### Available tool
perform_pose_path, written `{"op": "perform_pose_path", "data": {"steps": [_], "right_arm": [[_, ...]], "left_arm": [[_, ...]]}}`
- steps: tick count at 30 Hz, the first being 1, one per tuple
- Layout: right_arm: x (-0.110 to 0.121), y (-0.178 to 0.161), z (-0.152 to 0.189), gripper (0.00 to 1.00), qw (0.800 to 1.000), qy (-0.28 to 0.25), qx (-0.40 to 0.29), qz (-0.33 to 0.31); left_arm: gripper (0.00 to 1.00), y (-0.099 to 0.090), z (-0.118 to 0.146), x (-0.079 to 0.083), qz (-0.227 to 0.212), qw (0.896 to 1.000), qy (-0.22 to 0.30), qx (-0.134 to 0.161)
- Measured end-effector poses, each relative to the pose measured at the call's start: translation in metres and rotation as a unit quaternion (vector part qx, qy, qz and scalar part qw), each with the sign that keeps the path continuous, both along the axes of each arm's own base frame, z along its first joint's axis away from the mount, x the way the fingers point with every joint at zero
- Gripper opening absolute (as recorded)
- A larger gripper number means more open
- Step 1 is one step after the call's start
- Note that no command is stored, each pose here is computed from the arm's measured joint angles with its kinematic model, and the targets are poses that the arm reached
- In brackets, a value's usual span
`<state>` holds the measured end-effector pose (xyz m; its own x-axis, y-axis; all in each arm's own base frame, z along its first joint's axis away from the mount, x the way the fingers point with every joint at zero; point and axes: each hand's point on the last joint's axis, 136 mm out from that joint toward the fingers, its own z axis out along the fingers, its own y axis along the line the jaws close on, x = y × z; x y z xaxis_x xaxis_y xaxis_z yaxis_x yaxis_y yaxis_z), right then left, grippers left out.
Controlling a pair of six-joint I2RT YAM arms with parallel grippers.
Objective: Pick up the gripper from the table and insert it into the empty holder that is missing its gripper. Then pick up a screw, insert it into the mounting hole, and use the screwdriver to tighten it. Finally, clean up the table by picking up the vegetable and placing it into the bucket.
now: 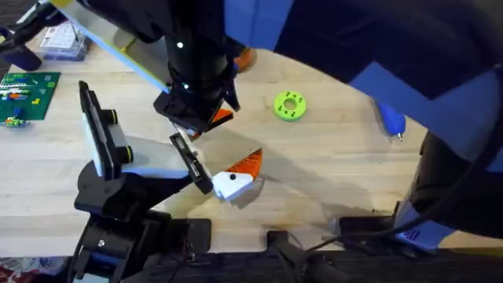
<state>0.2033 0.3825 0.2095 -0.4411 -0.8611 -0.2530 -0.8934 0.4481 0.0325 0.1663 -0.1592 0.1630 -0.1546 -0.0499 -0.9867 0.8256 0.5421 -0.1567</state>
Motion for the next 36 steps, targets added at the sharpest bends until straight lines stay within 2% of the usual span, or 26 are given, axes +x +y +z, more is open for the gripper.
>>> {"op": "perform_pose_path", "data": {"steps": [16, 18, 23, 24, 26, 36], "right_arm": [[0.000, 0.000, 0.000, 0.004, 1.000, 0.000, 0.000, 0.000], [0.000, 0.000, 0.000, 0.127, 1.000, 0.000, 0.000, -0.001], [0.013, -0.009, 0.001, 0.864, 1.000, -0.019, -0.012, -0.015], [0.017, -0.011, 0.001, 0.955, 0.999, -0.022, -0.013, -0.019], [0.020, -0.012, 0.002, 0.993, 0.999, -0.023, -0.013, -0.022], [0.018, -0.014, 0.005, 0.997, 0.999, -0.024, -0.013, -0.020]], "left_arm": [[0.987, 0.000, 0.000, 0.000, 0.000, 1.000, 0.000, 0.000], [0.987, 0.000, 0.000, 0.000, 0.000, 1.000, 0.000, 0.000], [0.987, 0.001, 0.000, 0.001, 0.003, 1.000, 0.001, -0.001], [0.987, 0.001, 0.000, 0.001, 0.003, 1.000, 0.001, -0.001], [0.987, 0.001, 0.000, 0.001, 0.004, 1.000, 0.001, -0.001], [0.987, 0.001, 0.000, 0.001, 0.003, 1.000, 0.000, -0.001]]}}
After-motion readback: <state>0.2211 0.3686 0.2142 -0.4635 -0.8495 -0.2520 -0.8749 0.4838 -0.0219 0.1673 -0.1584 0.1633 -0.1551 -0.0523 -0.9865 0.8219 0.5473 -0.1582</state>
